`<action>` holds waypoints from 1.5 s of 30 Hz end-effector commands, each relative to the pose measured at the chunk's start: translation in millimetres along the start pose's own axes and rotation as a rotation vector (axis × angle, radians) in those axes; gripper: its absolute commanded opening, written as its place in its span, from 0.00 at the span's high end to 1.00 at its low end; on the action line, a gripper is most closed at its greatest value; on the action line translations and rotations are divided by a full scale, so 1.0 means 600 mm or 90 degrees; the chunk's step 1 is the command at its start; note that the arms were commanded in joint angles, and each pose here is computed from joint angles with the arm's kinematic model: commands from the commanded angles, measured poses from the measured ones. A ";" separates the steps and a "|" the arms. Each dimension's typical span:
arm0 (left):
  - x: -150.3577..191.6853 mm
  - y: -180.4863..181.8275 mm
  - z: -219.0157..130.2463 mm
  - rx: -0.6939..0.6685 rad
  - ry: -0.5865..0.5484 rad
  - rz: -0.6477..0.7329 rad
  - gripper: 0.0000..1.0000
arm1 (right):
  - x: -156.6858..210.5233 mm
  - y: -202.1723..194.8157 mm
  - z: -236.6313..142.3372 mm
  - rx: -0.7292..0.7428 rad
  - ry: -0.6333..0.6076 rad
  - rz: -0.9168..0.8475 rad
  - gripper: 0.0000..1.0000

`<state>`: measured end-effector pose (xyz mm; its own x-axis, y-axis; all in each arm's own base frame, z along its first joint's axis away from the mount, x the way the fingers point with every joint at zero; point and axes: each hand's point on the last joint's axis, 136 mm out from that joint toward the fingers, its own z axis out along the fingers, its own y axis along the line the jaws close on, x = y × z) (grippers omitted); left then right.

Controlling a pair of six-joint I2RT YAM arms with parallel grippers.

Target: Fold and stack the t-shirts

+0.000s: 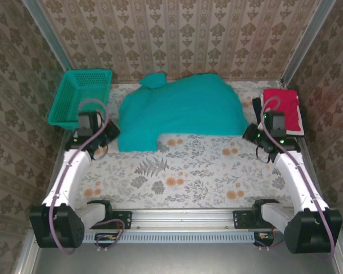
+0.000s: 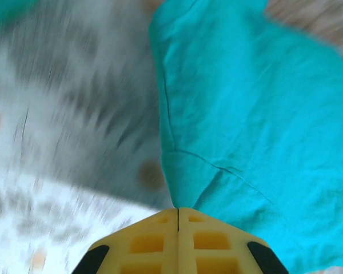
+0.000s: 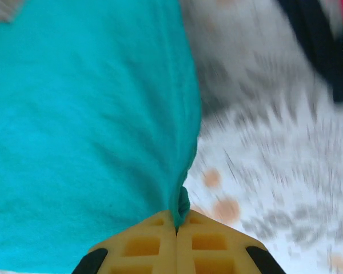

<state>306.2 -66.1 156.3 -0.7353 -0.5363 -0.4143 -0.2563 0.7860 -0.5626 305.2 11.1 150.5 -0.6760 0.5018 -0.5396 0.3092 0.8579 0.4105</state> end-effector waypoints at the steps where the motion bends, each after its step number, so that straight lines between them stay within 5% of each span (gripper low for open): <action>1: 0.039 0.021 0.014 0.015 0.013 -0.058 1.00 | 0.066 -0.041 0.049 0.013 0.037 0.074 1.00; 5: 0.083 0.072 0.044 -0.030 0.055 -0.070 0.97 | 0.118 -0.088 0.091 0.071 0.083 0.103 1.00; 7: 0.100 0.083 0.041 -0.046 0.076 -0.062 0.82 | 0.129 -0.097 0.093 0.088 0.098 0.099 0.95; 11: 0.112 0.099 0.008 -0.077 0.070 -0.044 0.20 | 0.122 -0.096 0.066 0.101 0.090 0.063 0.35; 13: 0.096 0.091 -0.017 -0.083 0.040 -0.023 0.01 | 0.105 -0.085 0.042 0.094 0.065 0.039 0.18; 18: 0.024 0.032 -0.031 -0.057 -0.029 0.056 0.00 | 0.056 -0.026 0.006 0.045 0.008 -0.039 0.07; 25: -0.014 -0.056 0.126 0.005 0.053 0.085 0.00 | 0.061 0.094 0.091 -0.018 0.053 -0.106 0.06; 33: -0.013 -0.037 0.251 -0.010 0.105 0.052 0.00 | 0.078 0.091 0.217 0.052 0.123 -0.068 0.08; 45: -0.050 0.008 0.331 -0.053 0.114 0.003 0.00 | 0.041 0.077 0.321 0.089 0.196 -0.038 0.08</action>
<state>451.2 -115.6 47.0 -0.8281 -0.4524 -0.3310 -0.2382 0.8185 -0.5229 433.0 88.8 32.6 -0.8292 0.4161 -0.3732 0.3182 0.9003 0.2969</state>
